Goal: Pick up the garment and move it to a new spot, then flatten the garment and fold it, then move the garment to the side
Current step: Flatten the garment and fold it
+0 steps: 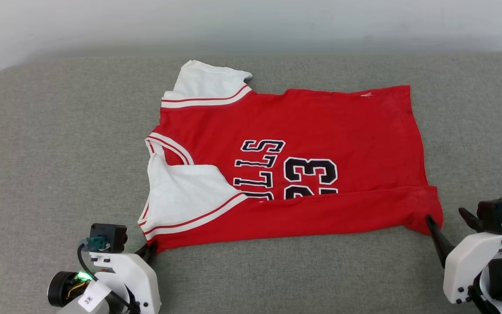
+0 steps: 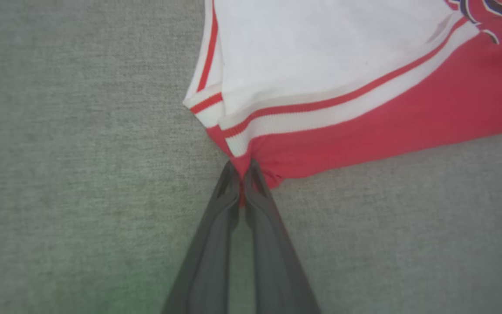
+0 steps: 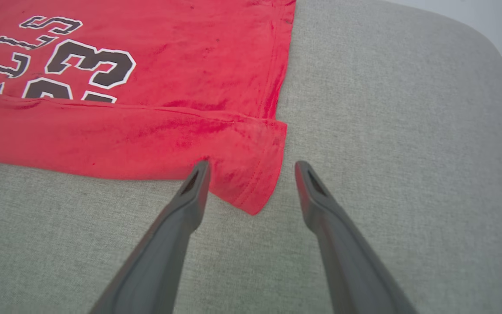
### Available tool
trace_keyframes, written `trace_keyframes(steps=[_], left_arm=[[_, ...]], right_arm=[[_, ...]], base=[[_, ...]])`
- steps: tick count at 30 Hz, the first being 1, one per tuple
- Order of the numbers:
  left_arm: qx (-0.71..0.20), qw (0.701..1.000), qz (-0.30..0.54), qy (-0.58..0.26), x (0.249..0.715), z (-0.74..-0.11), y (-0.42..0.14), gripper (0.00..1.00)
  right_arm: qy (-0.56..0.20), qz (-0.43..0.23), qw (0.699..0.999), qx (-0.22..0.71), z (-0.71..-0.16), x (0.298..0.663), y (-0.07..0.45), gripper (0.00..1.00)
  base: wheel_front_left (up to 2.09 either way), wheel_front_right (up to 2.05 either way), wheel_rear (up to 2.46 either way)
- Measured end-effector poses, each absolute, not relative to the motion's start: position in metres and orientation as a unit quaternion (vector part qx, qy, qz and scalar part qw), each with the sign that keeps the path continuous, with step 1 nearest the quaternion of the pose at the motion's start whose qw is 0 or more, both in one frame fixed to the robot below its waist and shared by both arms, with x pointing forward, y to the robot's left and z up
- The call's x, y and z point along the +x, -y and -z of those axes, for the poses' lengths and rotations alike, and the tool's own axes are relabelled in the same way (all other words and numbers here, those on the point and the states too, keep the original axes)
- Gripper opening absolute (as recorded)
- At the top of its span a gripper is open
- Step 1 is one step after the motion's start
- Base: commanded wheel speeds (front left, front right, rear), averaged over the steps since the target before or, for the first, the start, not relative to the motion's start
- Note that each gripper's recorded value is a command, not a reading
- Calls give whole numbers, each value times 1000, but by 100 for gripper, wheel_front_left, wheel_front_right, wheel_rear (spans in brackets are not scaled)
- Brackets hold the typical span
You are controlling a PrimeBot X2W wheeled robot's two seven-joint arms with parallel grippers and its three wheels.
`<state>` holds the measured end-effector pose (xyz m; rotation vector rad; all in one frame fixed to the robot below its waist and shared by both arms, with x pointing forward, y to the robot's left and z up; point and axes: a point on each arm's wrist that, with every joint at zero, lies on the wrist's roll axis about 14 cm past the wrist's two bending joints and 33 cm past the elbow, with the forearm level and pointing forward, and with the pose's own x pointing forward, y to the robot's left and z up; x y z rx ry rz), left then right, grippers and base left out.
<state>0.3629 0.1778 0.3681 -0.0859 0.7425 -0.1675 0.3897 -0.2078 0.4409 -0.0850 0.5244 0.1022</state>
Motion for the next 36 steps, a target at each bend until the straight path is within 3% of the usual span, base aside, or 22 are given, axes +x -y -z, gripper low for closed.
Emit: trace_keyframes(steps=[14,29,30,32,33,36], left_arm=[[-66,966,78,-240,370,-428,-181,0],[-63,970,73,-223,362,-441,-182,0],[-62,970,72,-224,362,-440,-183,0],[-59,969,71,-228,361,-438,-184,0],[-57,969,71,-229,361,-438,-185,0],[-56,969,72,-232,361,-436,-185,0]], right_arm=[[-332,-36,940,-67,-424,391,218,100],[-429,-16,901,-62,-371,398,209,100],[-434,-18,899,-59,-368,397,207,90],[-445,-23,894,-55,-362,395,203,14],[-447,-25,893,-52,-361,395,201,0],[-451,-32,891,-48,-360,394,197,0]], base=[[0,0,0],[0,0,0],[0,0,0],[0,0,0],[0,0,0],[0,0,0]])
